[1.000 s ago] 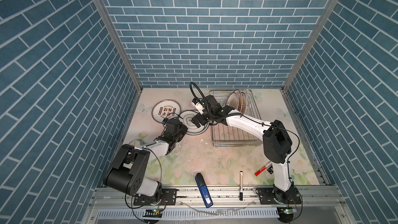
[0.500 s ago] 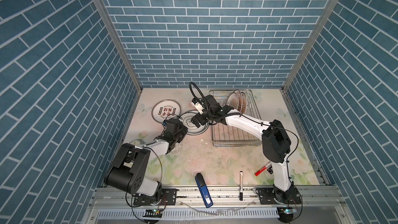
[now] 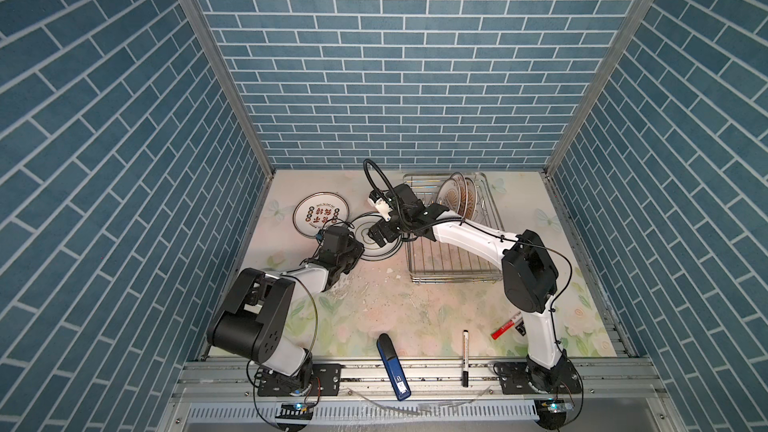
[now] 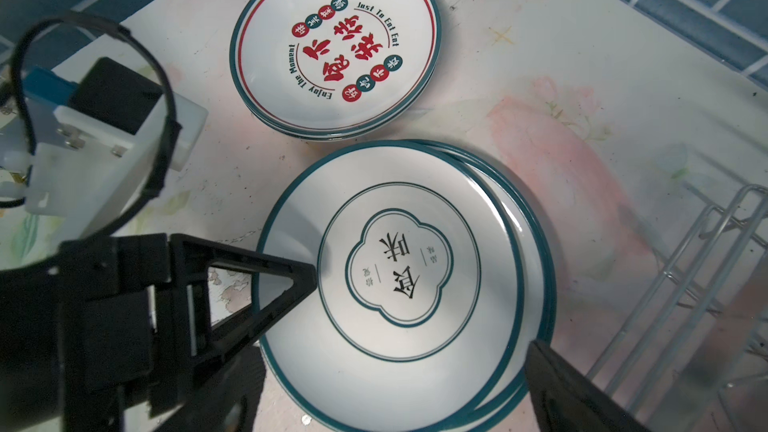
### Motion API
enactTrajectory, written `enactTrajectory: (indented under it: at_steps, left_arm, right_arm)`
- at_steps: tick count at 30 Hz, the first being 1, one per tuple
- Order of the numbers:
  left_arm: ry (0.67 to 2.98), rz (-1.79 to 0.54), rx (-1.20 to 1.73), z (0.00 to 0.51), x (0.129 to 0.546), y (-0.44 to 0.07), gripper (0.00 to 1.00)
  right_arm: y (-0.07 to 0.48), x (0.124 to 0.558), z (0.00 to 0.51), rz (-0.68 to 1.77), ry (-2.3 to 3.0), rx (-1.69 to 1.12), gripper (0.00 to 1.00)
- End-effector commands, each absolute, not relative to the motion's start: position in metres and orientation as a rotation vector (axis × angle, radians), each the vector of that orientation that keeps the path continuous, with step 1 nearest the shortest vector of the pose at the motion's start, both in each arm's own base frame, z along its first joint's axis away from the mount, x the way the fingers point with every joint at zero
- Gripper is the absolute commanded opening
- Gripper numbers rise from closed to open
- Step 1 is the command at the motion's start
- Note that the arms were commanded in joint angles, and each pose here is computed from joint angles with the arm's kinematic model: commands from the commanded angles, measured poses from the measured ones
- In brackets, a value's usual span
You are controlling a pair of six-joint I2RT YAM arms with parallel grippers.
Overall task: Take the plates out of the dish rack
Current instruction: 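Lower the white plate onto the stack with the left gripper while the right draws back, then open the left gripper to release the plate while both grippers move toward the rack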
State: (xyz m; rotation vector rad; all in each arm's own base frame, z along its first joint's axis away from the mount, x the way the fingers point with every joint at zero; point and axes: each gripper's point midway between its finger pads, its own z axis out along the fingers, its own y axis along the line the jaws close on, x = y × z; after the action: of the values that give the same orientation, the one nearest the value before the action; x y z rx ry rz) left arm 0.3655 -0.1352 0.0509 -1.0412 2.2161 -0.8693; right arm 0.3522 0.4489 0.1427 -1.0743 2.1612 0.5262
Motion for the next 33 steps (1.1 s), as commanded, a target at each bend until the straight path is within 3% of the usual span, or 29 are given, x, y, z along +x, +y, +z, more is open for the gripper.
enactTrajectory:
  at_steps: [1,13,16,33]
  left_arm:
    - [2.226,-0.866,-1.027,0.05,0.37,-0.136,0.29]
    - [2.234,-0.81,-1.062,0.052,0.364,-0.128,0.33]
    - [2.222,-0.795,-1.06,0.057,0.363,-0.125,0.44]
    - [2.265,-0.729,-1.046,0.065,0.364,-0.127,0.42]
  right_arm:
    - [0.453,0.352,0.144,0.513,2.139,-1.111,0.98]
    - [0.454,0.353,0.145,0.513,2.134,-1.115,0.98]
    - [0.454,0.353,0.145,0.512,2.135,-1.116,0.98]
    - [0.445,0.356,0.146,0.456,2.12,-1.093,0.98]
